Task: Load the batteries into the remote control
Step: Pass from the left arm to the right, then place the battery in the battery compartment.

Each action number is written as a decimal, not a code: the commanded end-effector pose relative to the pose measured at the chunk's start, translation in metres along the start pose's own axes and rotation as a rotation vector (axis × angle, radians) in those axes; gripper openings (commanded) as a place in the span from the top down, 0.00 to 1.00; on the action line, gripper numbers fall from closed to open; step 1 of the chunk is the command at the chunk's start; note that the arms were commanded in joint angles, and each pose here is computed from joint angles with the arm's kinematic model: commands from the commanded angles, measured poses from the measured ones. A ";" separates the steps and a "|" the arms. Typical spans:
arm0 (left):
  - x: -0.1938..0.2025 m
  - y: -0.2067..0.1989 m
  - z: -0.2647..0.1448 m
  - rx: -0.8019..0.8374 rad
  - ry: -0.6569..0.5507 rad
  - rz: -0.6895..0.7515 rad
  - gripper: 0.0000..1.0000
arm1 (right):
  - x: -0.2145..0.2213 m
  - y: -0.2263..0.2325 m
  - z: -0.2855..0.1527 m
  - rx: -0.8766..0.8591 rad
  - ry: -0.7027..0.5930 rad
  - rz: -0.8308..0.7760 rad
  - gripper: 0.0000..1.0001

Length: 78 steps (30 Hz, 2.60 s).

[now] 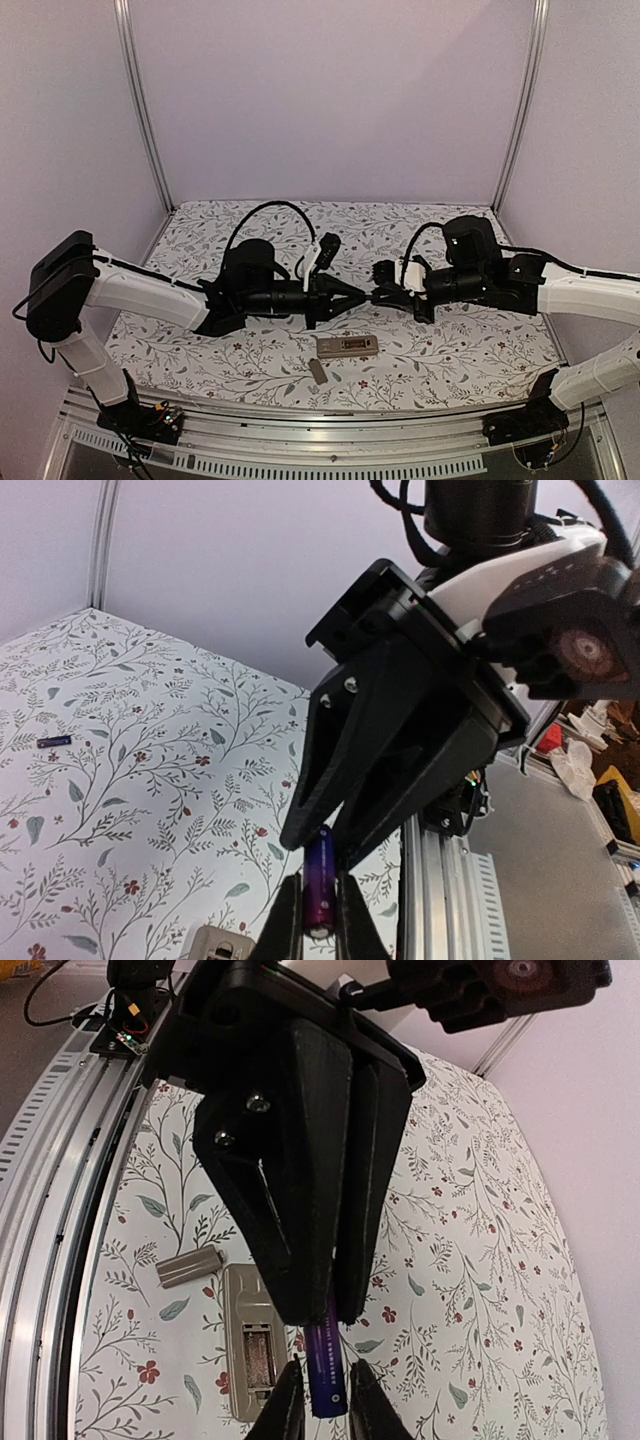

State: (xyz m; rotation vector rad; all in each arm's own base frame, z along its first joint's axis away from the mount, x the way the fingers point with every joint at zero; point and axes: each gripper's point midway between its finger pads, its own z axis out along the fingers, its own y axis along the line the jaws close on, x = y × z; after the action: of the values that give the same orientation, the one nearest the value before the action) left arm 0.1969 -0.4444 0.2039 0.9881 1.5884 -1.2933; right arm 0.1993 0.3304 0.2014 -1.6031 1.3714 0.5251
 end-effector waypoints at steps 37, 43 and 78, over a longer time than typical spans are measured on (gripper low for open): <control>0.136 0.106 -0.108 -0.688 0.386 -0.173 0.29 | 0.110 0.036 0.060 -0.114 0.613 -0.150 1.00; 0.151 0.108 -0.101 -0.675 0.413 -0.227 0.31 | 0.118 0.044 0.070 -0.140 0.695 -0.195 1.00; 0.155 0.108 -0.099 -0.658 0.430 -0.197 0.30 | 0.126 0.055 0.090 -0.204 0.789 -0.274 1.00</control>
State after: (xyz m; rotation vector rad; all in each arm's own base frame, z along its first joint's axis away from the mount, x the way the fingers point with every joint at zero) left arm 0.2274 -0.3174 0.0314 0.7182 2.3015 -0.5975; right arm 0.2082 0.3383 0.0419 -2.2200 1.6536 -0.1667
